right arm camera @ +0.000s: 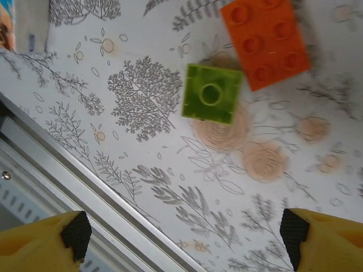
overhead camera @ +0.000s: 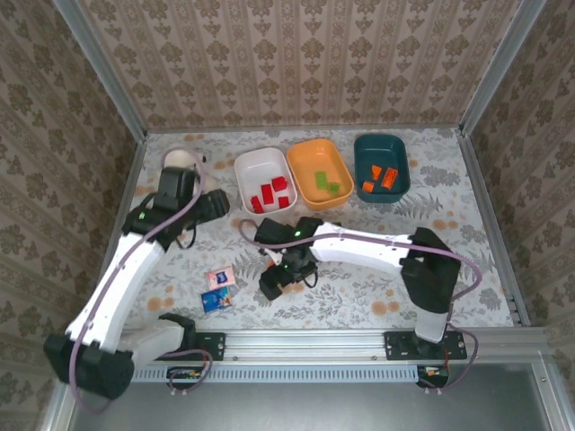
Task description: Sort the legos into containers by color
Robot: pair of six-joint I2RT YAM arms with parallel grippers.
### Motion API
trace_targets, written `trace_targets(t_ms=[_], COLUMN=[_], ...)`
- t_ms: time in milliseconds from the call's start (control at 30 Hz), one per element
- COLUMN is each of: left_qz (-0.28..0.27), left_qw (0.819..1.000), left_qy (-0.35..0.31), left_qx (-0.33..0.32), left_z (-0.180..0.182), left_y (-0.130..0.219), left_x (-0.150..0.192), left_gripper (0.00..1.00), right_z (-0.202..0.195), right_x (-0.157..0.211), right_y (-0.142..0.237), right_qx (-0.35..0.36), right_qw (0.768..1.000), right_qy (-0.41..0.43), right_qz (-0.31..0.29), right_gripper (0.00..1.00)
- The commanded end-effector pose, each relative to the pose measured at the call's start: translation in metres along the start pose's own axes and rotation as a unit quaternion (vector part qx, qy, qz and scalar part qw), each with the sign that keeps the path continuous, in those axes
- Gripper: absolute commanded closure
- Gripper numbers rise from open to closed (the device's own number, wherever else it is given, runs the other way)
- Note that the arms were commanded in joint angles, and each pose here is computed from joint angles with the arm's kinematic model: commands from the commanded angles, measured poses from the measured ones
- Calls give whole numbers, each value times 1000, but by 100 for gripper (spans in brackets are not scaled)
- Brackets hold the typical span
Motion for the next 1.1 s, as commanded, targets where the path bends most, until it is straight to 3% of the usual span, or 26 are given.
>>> trace_targets(t_ms=[0, 167, 333, 700, 867, 1067], left_qz=[2, 3, 4, 8, 24, 44], left_qw=[998, 998, 997, 998, 996, 987], left_qy=[56, 69, 71, 65, 66, 51], left_qx=[-8, -4, 5, 23, 52, 144], left_z=[23, 40, 43, 40, 32, -1], left_y=[20, 43, 54, 59, 54, 50], left_x=[25, 47, 54, 57, 61, 66], left_gripper=[20, 20, 20, 20, 20, 20], right_z=[-6, -9, -16, -20, -15, -25], right_x=[-5, -13, -26, -30, -32, -29], right_y=[-17, -45, -56, -60, -31, 46], right_qx=[34, 63, 100, 125, 120, 114], right_qw=[999, 996, 993, 990, 991, 989], right_qy=[-34, -48, -47, -53, -51, -73], right_qz=[17, 41, 39, 43, 10, -52], right_gripper=[10, 12, 20, 56, 65, 68])
Point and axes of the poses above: each hand's point on the last joint's axis, 136 mm out from that joint toward the fingers, its own y axis back along the fingers, its own z axis along the line the jaws close on, x = y × z, the point moved 4 cm from there along y, back along the fingers, and after that the axes turned 7 degrees about y, right-handed, at the moved point
